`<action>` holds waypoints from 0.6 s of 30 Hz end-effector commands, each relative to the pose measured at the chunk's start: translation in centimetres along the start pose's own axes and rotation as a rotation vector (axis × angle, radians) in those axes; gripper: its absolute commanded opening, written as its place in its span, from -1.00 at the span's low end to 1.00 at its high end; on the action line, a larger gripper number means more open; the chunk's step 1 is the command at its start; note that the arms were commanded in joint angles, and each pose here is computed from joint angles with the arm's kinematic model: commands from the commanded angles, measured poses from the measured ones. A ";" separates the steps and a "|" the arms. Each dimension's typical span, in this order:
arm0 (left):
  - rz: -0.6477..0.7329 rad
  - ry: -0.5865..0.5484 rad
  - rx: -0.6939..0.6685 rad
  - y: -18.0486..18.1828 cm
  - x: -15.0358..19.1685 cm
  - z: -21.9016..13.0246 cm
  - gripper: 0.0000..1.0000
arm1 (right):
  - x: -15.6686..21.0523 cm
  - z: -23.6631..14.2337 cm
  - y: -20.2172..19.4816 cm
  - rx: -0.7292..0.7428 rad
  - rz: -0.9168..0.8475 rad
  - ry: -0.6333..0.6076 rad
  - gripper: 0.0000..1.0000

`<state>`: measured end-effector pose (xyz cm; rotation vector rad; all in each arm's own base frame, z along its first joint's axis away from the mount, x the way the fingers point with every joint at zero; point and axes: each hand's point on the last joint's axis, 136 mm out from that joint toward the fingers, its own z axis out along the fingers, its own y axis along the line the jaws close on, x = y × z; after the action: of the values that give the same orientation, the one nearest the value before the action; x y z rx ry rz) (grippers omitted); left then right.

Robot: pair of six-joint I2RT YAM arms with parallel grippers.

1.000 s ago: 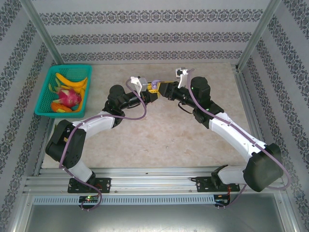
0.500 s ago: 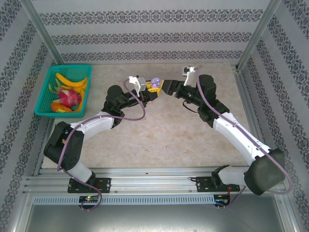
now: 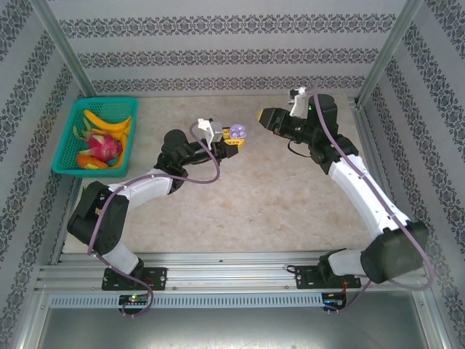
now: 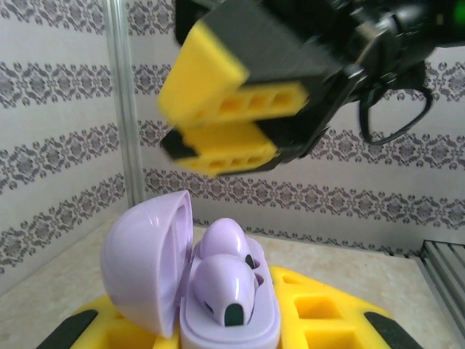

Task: Insert the wireless bluetooth earbuds into the charging case

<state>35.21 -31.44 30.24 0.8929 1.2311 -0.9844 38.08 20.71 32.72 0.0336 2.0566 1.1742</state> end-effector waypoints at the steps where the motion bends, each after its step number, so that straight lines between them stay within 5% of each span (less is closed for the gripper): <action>1: -0.008 0.033 0.086 -1.7 1.4 0.4 -1.00 | 1.6 1.2 -1.8 0.041 0.038 0.106 -0.36; 18: -0.048 0.046 0.103 -1.4 2.9 2.1 -1.00 | 6.4 5.1 -1.4 0.047 -0.036 0.323 -0.49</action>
<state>34.54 -33.52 25.84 0.9763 1.3114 -1.0856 38.77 25.73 26.68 -0.1112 2.3190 1.1729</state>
